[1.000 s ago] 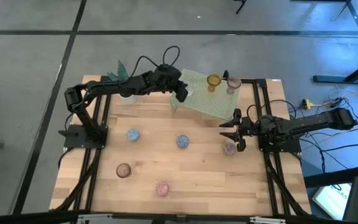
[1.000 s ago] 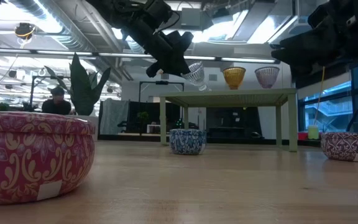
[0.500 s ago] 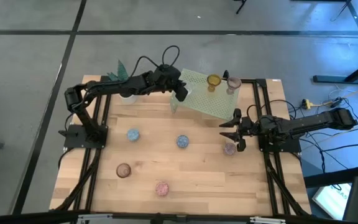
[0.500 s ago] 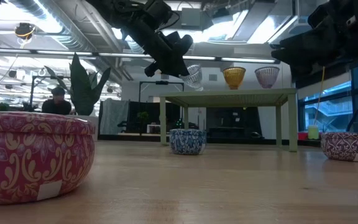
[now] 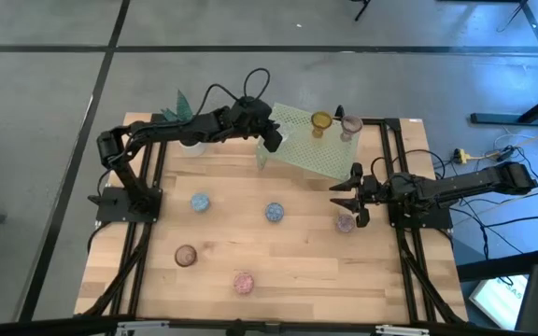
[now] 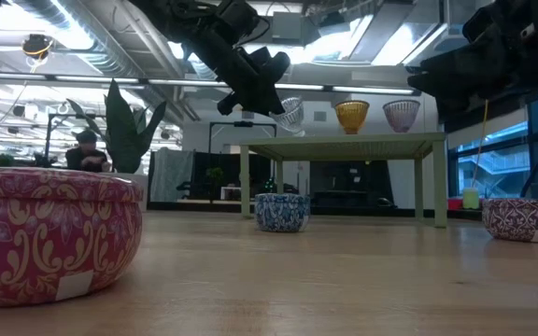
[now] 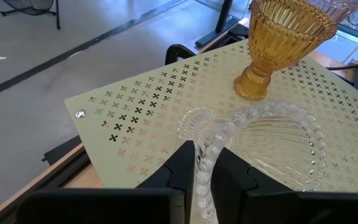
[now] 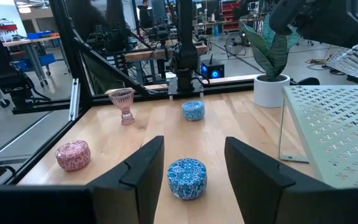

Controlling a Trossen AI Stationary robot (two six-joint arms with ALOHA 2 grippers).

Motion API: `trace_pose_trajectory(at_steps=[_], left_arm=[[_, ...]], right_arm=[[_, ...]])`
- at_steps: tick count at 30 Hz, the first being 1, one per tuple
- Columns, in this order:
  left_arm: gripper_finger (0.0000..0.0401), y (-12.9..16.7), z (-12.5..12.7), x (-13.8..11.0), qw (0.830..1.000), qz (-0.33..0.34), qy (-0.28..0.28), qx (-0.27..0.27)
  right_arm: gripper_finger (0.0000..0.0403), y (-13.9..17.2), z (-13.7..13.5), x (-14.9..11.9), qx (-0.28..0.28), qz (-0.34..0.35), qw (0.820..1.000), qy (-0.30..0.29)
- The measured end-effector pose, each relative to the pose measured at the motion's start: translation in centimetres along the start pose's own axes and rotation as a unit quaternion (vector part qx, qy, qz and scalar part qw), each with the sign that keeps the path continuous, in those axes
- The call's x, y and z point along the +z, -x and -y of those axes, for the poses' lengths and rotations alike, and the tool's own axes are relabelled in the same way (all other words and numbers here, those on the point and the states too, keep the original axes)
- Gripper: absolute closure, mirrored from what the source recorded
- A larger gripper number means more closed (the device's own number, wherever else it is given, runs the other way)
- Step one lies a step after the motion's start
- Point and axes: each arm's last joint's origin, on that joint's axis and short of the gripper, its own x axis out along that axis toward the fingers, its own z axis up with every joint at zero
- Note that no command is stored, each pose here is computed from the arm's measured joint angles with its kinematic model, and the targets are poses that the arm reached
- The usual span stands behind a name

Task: Pick & Place candle stick holders
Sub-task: Put the transparent candle holder on the shelf aligned with the brown candle holder

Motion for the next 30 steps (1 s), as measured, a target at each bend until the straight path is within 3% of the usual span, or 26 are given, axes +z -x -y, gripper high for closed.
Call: trace_pose_trajectory(at_steps=[12,21,30], left_arm=[[0.0364,0.0,0.2,0.8,0.999,0.042,0.007,-0.01],[0.037,0.1,-0.8,1.4,0.991,0.028,0.12,-0.05],[0.0372,2.7,-0.1,6.8,0.991,0.039,0.119,-0.057]], right_arm=[[0.023,0.0,0.0,0.0,0.0,0.002,1.0,0.0],[0.023,0.0,0.0,0.4,0.003,0.022,0.999,-0.027],[0.023,0.0,0.0,0.4,0.003,0.021,0.999,-0.025]])
